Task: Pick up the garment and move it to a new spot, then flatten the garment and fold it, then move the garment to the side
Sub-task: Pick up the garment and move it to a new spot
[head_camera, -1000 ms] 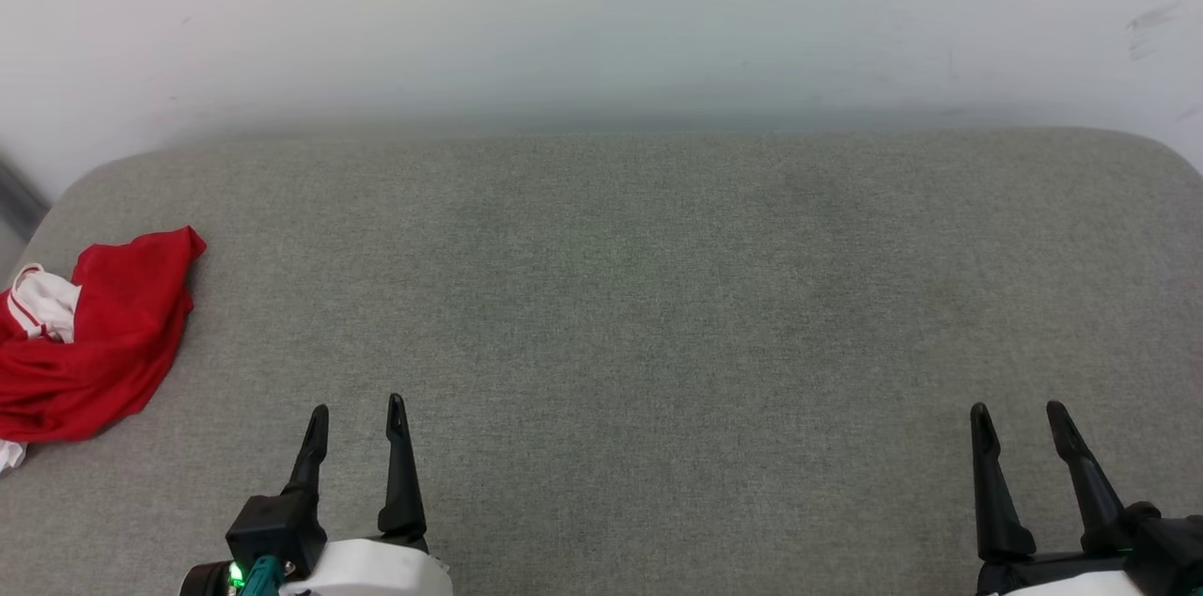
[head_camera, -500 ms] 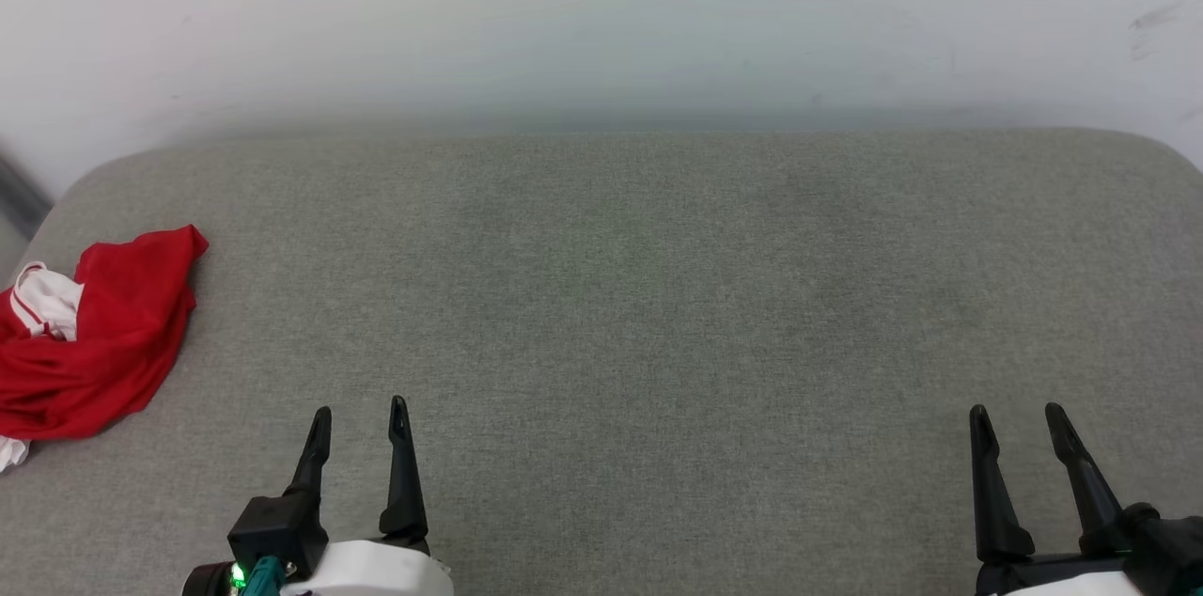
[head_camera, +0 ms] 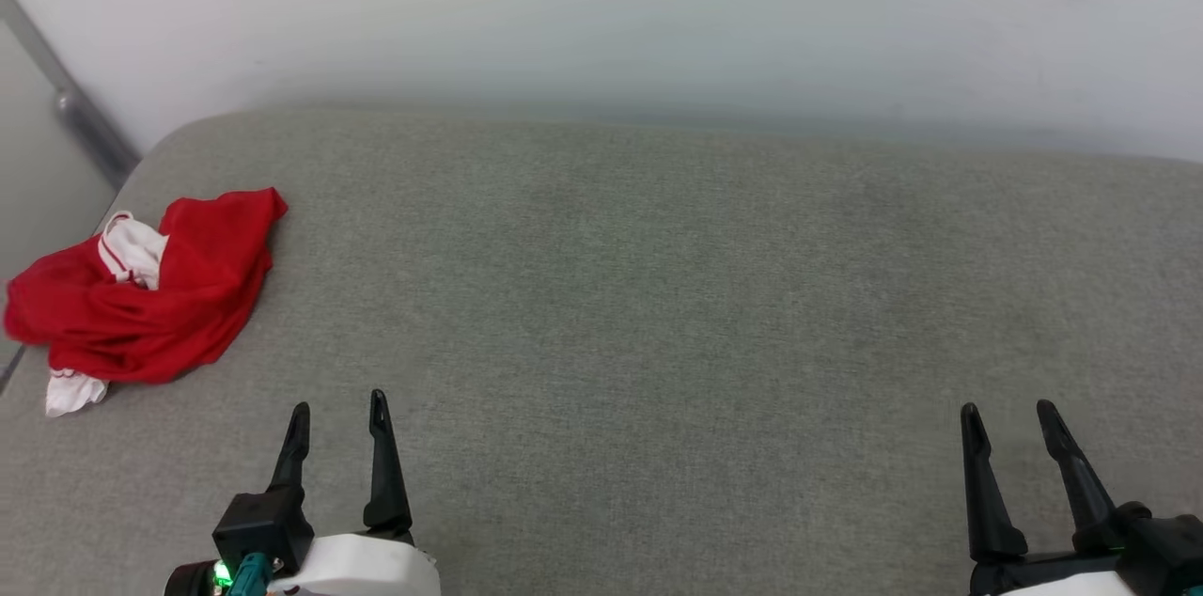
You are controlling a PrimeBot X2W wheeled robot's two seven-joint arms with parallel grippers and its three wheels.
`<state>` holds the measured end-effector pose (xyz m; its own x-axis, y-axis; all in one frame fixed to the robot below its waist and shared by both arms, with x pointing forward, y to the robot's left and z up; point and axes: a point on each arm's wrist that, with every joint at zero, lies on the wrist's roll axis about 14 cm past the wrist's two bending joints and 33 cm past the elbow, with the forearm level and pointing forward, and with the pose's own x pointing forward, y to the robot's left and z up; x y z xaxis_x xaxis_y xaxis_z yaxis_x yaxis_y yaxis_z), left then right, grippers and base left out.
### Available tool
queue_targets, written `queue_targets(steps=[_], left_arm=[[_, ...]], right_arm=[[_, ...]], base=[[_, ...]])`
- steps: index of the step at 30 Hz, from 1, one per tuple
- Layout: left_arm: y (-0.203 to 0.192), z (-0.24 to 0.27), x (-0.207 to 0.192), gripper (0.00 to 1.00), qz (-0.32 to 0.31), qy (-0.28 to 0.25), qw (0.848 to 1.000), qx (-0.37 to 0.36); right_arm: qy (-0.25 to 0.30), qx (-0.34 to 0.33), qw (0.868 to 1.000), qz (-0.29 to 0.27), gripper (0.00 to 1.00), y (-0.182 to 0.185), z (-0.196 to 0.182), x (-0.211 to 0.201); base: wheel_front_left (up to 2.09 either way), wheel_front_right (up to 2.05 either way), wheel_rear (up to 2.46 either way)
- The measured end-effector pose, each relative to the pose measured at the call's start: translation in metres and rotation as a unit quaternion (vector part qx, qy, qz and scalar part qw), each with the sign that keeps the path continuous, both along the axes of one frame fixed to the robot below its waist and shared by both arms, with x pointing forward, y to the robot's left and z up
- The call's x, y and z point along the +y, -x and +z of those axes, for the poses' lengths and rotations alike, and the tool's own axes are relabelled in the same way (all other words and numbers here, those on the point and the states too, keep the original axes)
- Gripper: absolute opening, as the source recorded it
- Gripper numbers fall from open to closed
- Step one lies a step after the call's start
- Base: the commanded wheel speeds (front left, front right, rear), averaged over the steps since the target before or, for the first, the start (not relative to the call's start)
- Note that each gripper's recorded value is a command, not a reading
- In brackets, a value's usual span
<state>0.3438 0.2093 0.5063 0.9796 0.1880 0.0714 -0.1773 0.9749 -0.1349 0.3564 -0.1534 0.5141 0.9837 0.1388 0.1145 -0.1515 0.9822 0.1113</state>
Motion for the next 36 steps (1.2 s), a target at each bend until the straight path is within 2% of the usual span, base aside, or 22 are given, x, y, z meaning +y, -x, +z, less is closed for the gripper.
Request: queue_targets(steps=[14, 26, 36], left_arm=[[0.041, 0.002, 0.052, 1.0, 0.097, -0.009, 0.995, 0.001], [0.085, 0.002, 0.094, 1.0, 0.184, -0.011, 0.983, 0.004], [0.111, 0.001, 0.113, 1.0, 0.228, -0.009, 0.974, 0.007]], right_arm=[[0.002, 0.0, 0.996, 0.087, 1.0, -0.017, -0.001, 0.056], [0.006, 0.003, 0.987, 0.158, 1.0, -0.023, -0.004, 0.104], [0.007, 0.004, 0.98, 0.197, 1.0, -0.026, -0.005, 0.13]], base=[[0.0, 0.0, 0.0], [0.0, 0.0, 0.0], [0.0, 0.0, 0.0]])
